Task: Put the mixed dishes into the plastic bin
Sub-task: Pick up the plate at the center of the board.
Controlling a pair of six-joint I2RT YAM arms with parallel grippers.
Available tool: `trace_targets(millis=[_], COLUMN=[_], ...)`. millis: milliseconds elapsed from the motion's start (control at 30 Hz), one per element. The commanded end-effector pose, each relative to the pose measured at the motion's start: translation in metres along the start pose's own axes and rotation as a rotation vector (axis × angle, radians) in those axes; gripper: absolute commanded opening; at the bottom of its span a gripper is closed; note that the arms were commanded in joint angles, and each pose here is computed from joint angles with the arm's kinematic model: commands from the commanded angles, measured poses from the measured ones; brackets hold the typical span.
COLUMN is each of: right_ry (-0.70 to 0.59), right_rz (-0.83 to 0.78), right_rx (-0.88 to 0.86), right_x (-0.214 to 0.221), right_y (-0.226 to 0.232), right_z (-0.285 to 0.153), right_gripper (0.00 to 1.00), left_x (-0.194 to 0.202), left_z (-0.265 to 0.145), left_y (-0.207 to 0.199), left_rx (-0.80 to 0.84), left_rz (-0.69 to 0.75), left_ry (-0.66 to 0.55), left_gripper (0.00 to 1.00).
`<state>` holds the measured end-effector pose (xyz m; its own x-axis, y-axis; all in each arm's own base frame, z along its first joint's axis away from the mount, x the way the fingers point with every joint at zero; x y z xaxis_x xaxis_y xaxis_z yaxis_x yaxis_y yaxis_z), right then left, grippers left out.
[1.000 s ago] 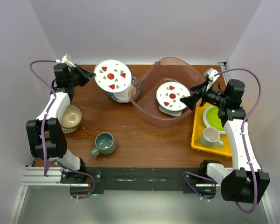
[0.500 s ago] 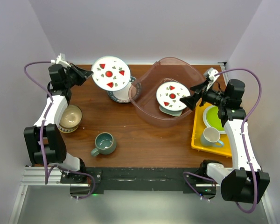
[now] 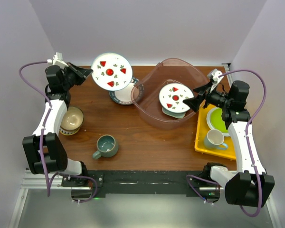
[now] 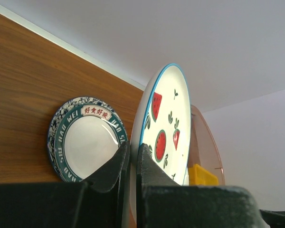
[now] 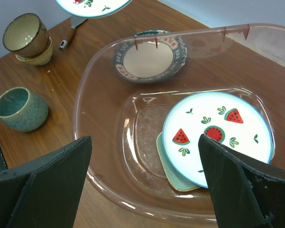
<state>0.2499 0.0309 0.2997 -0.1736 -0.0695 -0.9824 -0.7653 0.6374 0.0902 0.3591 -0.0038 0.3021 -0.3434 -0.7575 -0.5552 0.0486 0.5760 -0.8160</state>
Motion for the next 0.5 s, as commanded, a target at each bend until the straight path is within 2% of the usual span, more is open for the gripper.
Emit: trace_targets(millis=[0,467], right_ry=[-0.027,-0.028], right_rz=[-0.026,-0.017], right_rx=[-0.019,-0.037], right_x=[-0.004,-0.003], right_y=[-0.001,-0.001], right_z=[0.0,0.001], right_gripper=[0.98,0.98], left_x=[-0.025,-0.031], left_z=[-0.022,-0.032], left_y=[-0.049,-0.065], left_rx=[0.201,0.245], left_rz=[0.039,0.043], left_ry=[-0.111,-0.14], left_gripper=[0.0,0.0])
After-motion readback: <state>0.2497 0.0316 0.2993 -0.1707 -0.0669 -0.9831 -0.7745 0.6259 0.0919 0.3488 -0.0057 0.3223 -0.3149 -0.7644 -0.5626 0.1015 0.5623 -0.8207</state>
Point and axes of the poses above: each gripper's point midway between its finger pads, its own z axis out along the fingers, its own y axis along the line the jaws close on, x = y × z, the point moved 10 cm from there along -z, back along the fingers, and after that the axes turned 3 degrees about -z, right-handed, at the moved point
